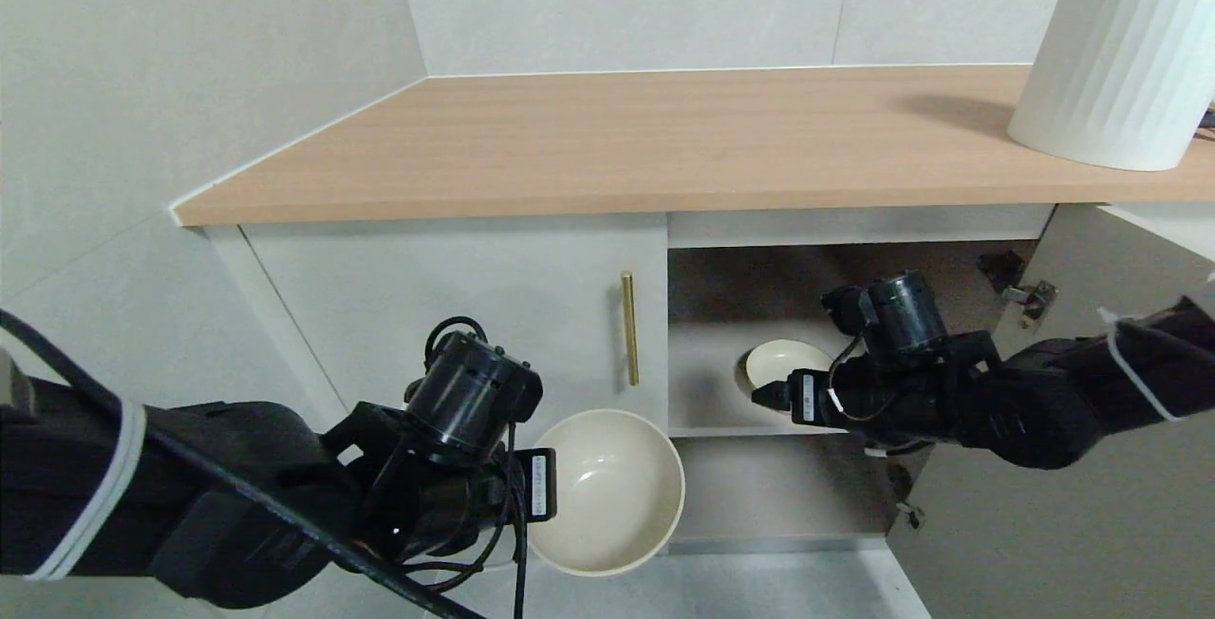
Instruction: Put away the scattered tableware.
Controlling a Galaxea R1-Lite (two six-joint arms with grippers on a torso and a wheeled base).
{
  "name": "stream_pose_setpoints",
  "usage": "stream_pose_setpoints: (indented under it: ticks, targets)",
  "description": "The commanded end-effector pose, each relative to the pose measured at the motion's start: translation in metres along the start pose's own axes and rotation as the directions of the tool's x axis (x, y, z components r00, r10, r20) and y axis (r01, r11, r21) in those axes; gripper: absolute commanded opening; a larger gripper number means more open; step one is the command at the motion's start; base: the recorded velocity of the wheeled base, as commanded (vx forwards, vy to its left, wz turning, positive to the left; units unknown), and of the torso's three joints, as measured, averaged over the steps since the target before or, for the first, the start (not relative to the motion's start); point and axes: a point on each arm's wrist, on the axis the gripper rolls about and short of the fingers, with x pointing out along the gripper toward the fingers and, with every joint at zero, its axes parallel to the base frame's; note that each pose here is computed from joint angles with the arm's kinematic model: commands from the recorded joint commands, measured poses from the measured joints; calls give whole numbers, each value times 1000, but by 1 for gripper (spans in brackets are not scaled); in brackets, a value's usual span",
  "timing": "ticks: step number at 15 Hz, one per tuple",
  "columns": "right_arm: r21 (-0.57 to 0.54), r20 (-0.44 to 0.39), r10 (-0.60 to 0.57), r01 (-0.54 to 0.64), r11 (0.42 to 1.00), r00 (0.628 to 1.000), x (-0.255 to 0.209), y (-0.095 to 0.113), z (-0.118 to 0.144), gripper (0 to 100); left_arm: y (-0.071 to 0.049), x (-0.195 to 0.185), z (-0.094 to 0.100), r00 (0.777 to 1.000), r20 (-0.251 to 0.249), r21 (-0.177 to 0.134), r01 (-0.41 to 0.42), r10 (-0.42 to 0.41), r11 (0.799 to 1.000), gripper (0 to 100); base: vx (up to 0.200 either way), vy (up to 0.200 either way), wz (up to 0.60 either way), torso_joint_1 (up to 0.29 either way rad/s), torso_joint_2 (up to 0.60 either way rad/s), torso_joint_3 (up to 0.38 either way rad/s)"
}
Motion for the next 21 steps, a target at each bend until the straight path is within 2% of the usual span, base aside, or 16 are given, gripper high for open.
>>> stream_pose_setpoints:
  ticks: [1,3,7,8,10,13,16,21]
  targets:
    - [-74,-5,155,-155,985,988,-57,34,-9,100,-4,12,-7,999,-36,22,-17,18,1000,0,0,0,0,0,0,0]
    - [-111,-35,191,-194,975,981,-64,45,-22,100,-5,11,-6,999,-32,21,-14,15,1000,0,0,0,0,0,0,0]
    - [-146,-87,214,-225,963,973,-63,56,-37,100,-5,11,-6,999,-30,22,-12,13,1000,0,0,0,0,0,0,0]
    - [-184,-112,215,-233,955,970,-62,58,-45,100,-5,10,-6,1000,-26,22,-9,10,1000,0,0,0,0,0,0,0]
    - [-212,-142,200,-227,951,970,-52,62,-55,100,-10,3,-6,1000,-14,30,14,-14,999,0,0,0,0,0,0,0]
    - [-205,-128,188,-211,956,974,-42,65,-55,100,-14,-16,-5,998,20,52,59,-60,997,0,0,0,0,0,0,0]
    - [-196,-83,169,-182,964,982,-35,66,-55,100,-16,-16,-7,998,14,62,62,-63,996,0,0,0,0,0,0,0]
    - [-194,-86,167,-181,964,982,-33,67,-57,100,-16,-14,-8,998,7,66,57,-58,996,0,0,0,0,0,0,0]
